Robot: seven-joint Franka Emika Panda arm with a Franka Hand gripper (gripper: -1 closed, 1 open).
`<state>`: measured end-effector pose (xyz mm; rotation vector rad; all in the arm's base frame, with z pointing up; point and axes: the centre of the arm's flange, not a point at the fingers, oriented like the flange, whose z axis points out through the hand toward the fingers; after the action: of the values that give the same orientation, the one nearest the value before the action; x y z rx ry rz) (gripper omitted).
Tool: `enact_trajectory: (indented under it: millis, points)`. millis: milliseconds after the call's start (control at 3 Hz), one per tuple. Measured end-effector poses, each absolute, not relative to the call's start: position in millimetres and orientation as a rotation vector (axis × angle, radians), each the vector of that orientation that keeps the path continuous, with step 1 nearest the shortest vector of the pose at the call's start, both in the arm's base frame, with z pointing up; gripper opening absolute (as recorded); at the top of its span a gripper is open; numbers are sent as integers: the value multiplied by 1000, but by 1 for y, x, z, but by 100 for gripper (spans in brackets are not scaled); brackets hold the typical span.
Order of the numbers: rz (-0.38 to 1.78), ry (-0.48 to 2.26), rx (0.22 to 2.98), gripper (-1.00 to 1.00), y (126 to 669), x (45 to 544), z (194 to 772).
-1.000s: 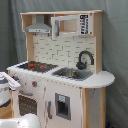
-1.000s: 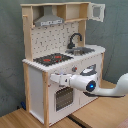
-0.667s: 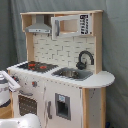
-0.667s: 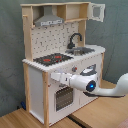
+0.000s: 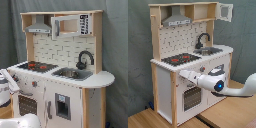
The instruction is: Play with the kitchen
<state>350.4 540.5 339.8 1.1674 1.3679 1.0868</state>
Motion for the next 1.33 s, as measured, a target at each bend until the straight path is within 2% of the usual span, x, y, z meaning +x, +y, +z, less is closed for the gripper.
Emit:
enact_trajectory:
  millis: [1333]
  points:
    - [1406,1145,1511,-100,541,349,341]
